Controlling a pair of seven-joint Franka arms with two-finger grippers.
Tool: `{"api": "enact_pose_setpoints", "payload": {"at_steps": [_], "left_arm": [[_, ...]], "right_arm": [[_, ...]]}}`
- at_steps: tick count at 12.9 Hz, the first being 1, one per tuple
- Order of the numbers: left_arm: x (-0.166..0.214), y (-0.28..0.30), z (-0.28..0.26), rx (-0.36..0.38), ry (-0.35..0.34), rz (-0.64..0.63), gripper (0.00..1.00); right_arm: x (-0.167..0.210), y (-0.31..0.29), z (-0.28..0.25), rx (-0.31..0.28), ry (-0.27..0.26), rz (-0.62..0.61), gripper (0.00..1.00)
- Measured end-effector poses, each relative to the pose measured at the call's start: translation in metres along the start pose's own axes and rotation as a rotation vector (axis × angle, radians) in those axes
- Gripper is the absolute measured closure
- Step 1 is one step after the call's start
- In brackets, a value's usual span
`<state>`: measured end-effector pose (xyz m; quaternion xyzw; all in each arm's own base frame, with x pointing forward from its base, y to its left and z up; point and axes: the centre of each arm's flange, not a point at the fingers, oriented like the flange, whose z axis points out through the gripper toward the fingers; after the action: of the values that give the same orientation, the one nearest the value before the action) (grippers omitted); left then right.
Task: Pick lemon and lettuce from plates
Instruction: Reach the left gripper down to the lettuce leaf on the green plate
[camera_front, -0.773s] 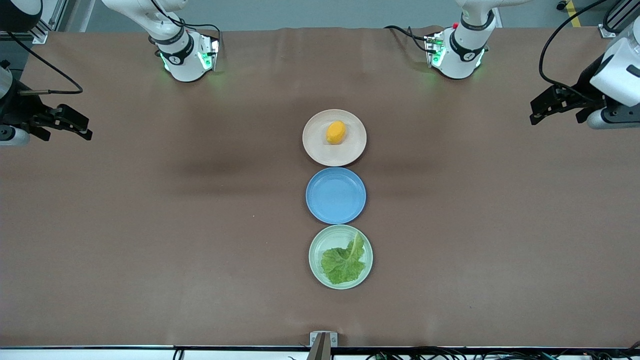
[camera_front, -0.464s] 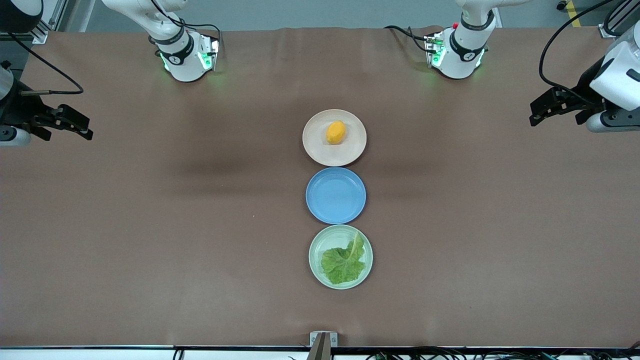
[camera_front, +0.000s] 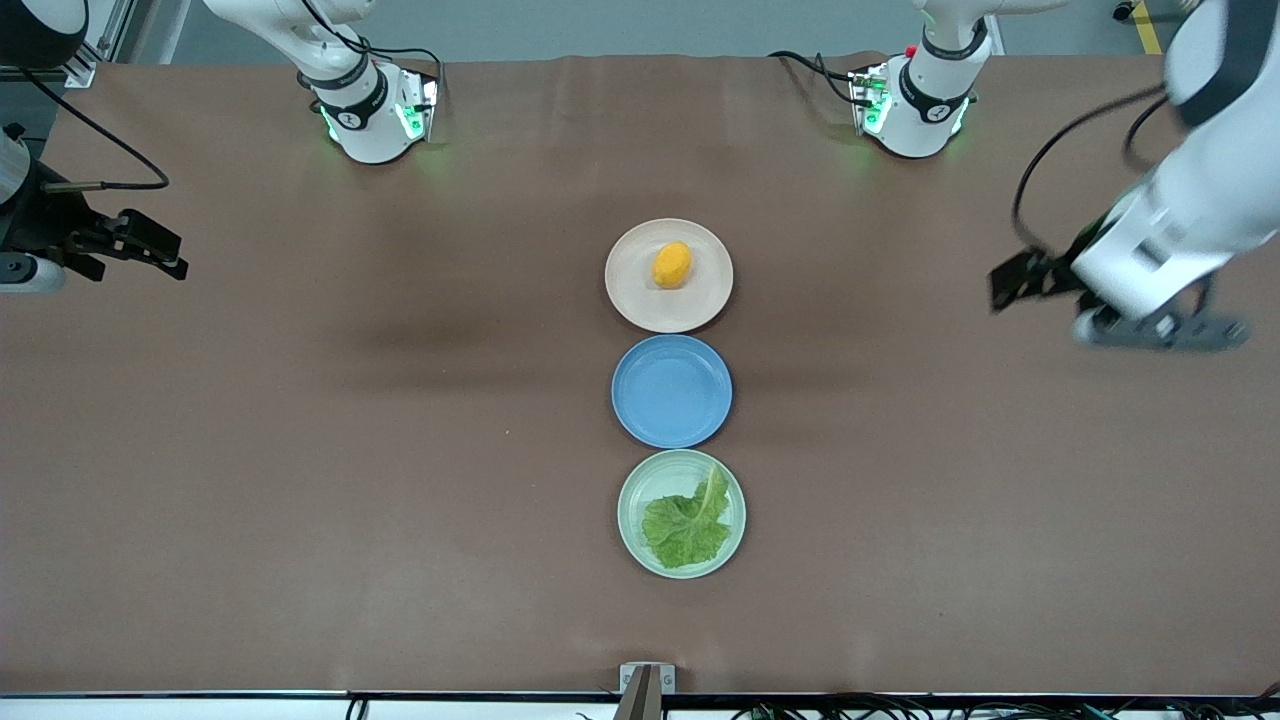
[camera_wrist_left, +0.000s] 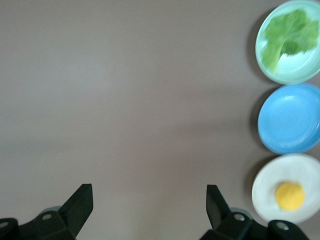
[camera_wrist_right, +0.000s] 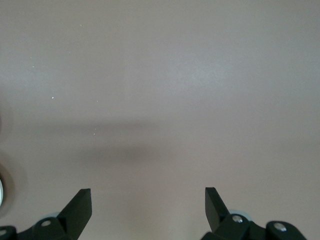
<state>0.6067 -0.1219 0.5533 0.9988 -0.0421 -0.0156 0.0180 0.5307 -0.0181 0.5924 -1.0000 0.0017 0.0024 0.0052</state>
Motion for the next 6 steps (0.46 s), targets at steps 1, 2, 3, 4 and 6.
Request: {"api": "enact_pose_setpoints", "payload": {"at_steps": [1, 2, 3, 4, 6], "left_arm": [[0.018, 0.012, 0.025, -0.012, 0.008, 0.018, 0.0], [0.031, 0.027, 0.05, -0.022, 0.009, 0.034, 0.0], [0.04, 0.046, 0.071, -0.029, 0.01, 0.043, 0.0], [0.046, 0.066, 0.09, -0.033, 0.009, 0.056, 0.0], [0.051, 0.099, 0.121, -0.015, 0.008, 0.096, 0.0]], "right_arm": [[0.0, 0.0, 0.0, 0.0, -0.001, 0.0, 0.0], [0.0, 0.0, 0.001, 0.0, -0.001, 0.0, 0.0], [0.0, 0.0, 0.001, 0.0, -0.001, 0.0, 0.0], [0.0, 0.0, 0.0, 0.0, -0.001, 0.001, 0.0], [0.0, 0.001, -0.001, 0.0, 0.003, 0.001, 0.0]]}}
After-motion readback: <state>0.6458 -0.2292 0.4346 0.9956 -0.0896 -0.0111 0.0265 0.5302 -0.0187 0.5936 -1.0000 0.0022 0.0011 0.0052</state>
